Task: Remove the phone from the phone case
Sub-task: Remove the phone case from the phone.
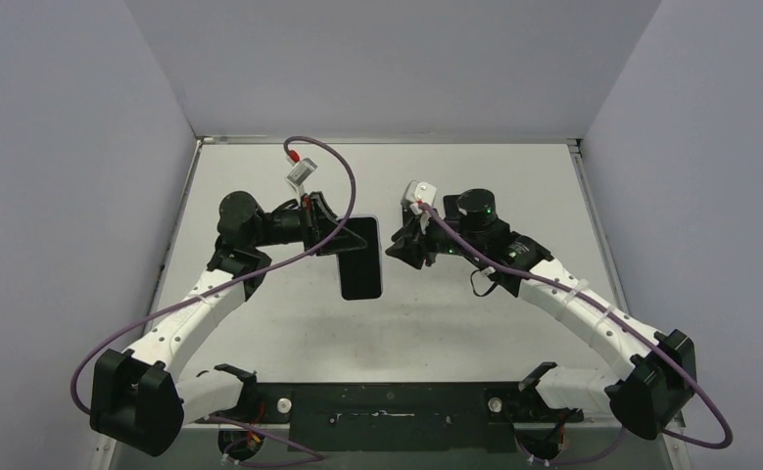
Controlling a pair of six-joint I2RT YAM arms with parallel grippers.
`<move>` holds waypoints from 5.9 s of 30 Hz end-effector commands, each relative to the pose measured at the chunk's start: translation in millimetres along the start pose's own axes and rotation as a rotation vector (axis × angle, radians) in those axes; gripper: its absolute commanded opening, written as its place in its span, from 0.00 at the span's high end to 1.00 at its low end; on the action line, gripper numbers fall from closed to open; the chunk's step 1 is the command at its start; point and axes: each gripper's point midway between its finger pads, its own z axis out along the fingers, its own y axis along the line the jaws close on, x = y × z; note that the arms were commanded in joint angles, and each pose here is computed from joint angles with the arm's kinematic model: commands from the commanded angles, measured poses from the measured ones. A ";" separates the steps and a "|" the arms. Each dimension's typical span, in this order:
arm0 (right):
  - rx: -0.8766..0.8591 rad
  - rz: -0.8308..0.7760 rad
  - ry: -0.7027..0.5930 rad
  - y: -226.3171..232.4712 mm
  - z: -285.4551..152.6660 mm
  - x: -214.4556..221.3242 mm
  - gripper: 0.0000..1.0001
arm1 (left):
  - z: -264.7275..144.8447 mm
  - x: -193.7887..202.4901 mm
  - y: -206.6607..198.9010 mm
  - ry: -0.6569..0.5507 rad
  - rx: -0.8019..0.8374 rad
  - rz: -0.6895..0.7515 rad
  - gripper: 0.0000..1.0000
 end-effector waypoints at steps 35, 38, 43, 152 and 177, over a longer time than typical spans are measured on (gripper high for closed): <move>-0.043 0.924 -0.400 28.9 -26.8 -48.0 0.36 | -33.1 -48.3 59.1 -0.600 -0.232 -0.280 1.00; -0.048 0.935 -0.390 27.6 -24.0 -49.2 0.41 | -33.4 -49.3 57.5 -0.603 -0.226 -0.278 1.00; -0.059 0.938 -0.391 27.8 -22.7 -52.9 0.43 | -33.4 -51.3 54.3 -0.609 -0.217 -0.274 1.00; -0.079 0.962 -0.817 6.6 -81.2 -134.9 1.00 | 7.7 -1.2 23.7 -0.555 -0.222 -0.155 0.46; -0.104 0.955 -0.714 14.5 -66.1 -122.2 1.00 | 24.0 -17.8 13.1 -0.574 -0.179 -0.131 0.53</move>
